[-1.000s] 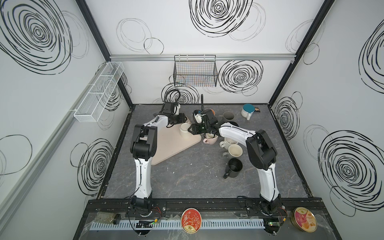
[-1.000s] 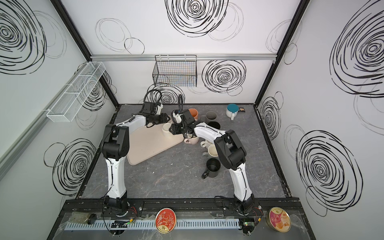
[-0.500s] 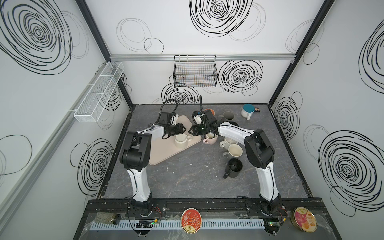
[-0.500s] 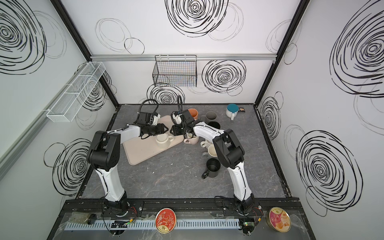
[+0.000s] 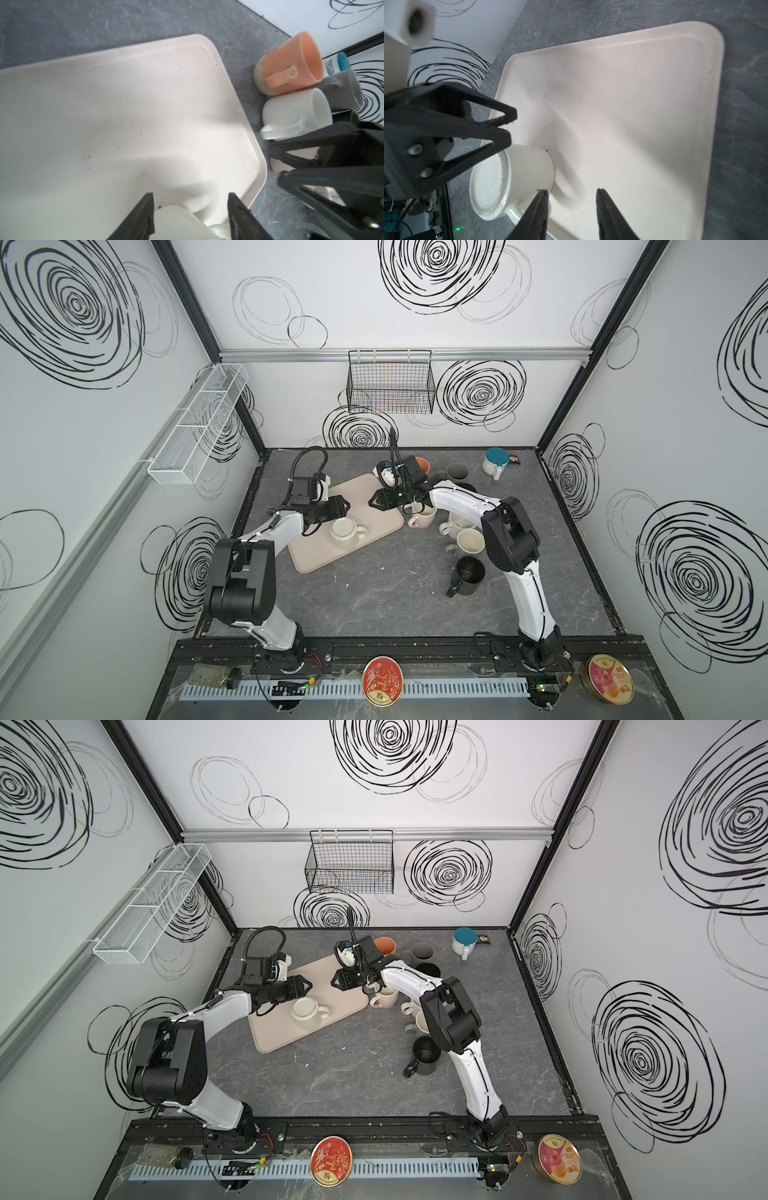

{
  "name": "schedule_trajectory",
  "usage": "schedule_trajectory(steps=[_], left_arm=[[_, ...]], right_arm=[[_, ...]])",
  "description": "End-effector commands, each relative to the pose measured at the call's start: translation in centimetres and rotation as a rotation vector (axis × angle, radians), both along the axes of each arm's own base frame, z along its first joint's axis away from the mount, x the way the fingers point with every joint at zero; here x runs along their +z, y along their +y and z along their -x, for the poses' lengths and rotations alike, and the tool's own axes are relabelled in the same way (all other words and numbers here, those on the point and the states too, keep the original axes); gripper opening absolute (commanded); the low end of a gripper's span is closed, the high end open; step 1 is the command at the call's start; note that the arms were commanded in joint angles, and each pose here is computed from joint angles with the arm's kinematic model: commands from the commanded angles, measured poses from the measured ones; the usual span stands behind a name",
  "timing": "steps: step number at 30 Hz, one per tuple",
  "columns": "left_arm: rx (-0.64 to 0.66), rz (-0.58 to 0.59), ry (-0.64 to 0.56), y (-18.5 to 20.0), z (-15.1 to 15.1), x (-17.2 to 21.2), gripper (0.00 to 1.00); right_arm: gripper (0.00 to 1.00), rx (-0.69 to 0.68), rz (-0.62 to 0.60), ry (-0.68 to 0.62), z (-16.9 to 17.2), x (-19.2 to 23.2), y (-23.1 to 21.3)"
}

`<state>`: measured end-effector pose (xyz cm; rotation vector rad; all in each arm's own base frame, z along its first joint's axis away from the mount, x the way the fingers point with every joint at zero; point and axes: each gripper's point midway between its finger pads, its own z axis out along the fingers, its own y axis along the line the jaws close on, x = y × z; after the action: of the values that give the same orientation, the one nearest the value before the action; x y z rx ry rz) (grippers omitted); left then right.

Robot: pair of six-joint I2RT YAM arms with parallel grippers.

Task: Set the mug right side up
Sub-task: 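Lower the right gripper onto the upside-down mug's handle while the left hovers beside it, then close the right gripper on the mug's handle while the left steadies the mug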

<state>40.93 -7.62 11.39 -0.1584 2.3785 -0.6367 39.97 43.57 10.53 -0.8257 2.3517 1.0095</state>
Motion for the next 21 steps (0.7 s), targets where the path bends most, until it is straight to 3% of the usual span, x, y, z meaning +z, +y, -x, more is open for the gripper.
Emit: schedule_trajectory(steps=[1,12,21], left_arm=[[0.035,-0.054,-0.036,1.4,1.3,1.7,0.60],[0.134,-0.032,-0.047,2.6,8.4,2.9,0.60],[0.155,-0.007,-0.036,2.7,9.6,2.4,0.59]], right_arm=[[0.43,0.131,0.044,-0.015,2.2,-0.9,1.2],[0.44,0.385,0.118,-0.175,6.8,0.1,2.4],[0.46,0.503,0.112,-0.236,9.6,0.7,3.3]])
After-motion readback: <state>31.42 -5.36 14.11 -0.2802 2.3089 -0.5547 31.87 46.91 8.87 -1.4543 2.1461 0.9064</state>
